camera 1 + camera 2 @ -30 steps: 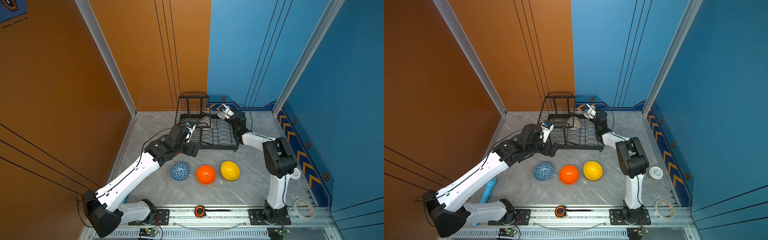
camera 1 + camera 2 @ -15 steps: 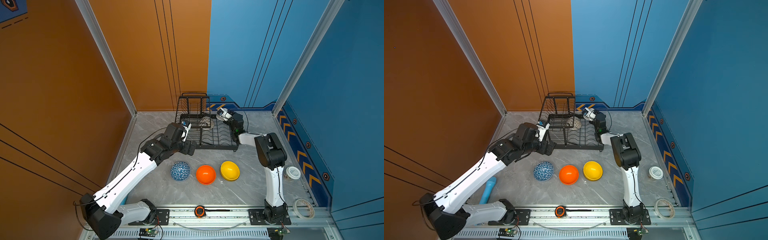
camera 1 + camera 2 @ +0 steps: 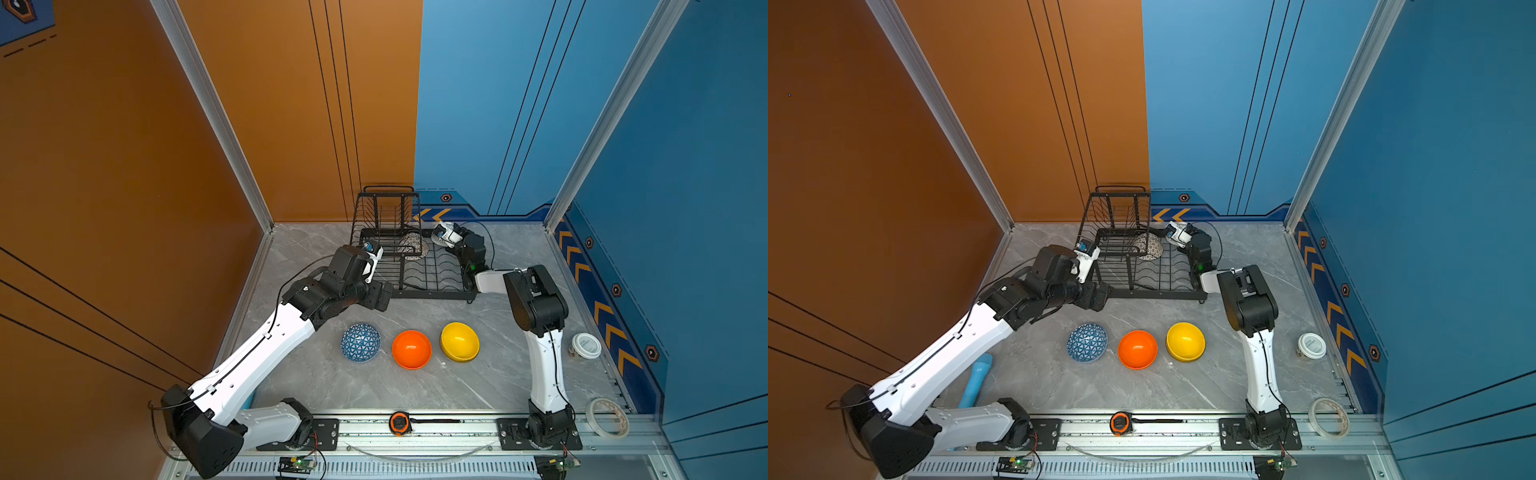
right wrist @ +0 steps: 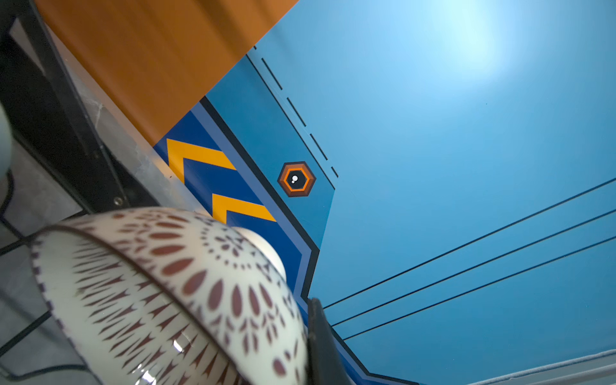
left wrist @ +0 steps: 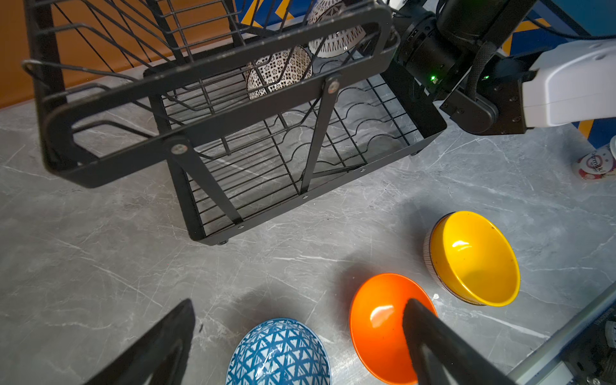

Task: Load bowls into a dish rack
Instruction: Place the bowl in the dish rack.

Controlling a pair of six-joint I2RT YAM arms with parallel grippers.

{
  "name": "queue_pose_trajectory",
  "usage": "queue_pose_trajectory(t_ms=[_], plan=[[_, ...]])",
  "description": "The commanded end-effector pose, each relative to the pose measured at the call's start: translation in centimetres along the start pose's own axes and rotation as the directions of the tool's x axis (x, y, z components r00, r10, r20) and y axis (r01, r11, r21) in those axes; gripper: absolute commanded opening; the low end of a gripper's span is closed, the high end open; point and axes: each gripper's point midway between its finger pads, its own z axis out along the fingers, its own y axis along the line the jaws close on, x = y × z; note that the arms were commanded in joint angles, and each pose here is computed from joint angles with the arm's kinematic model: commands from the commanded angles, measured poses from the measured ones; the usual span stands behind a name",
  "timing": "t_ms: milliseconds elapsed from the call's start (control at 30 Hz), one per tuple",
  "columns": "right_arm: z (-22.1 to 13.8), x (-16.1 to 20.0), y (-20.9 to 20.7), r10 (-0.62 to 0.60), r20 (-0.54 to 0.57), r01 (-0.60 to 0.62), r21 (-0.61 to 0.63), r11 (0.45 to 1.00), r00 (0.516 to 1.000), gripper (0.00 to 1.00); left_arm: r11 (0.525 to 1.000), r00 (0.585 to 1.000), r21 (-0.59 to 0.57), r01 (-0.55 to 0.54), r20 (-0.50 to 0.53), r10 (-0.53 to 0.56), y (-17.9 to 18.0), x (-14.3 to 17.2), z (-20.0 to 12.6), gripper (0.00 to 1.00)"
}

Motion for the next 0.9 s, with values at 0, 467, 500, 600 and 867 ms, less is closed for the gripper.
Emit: queue_pose_trajectory(t_ms=[0,467,500,600,867], plan=[[-0.4,-1.1,-1.3,0.008,0.057,-0.012,0.054,0.998,0.998,0.00,1.000,0.999,0.006,-0.011,-0.030,0.012,0.1,0.4,0.1,0.98],[-0.1,-0.5,-0.9,-0.018,0.052,0.014,0.071,0.997,0.998,0.00,1.000,0.999,0.003,-0.011,-0.034,0.011,0.3,0.7,-0.1,0.98],[0.0,-0.7,-0.9,-0.034,0.054,0.029,0.077,0.997,0.998,0.00,1.000,0.999,0.001,-0.009,-0.036,0.009,0.3,0.8,0.0,0.98],[0.1,-1.3,-1.3,-0.064,0.065,0.056,0.113,0.992,0.996,0.00,1.000,0.999,0.003,-0.010,-0.038,0.010,0.3,0.8,0.1,0.98],[0.3,-1.9,-2.5,-0.074,0.080,0.059,0.170,0.984,0.994,0.00,1.000,0.999,0.005,-0.012,-0.038,0.012,0.2,0.7,0.1,0.98]])
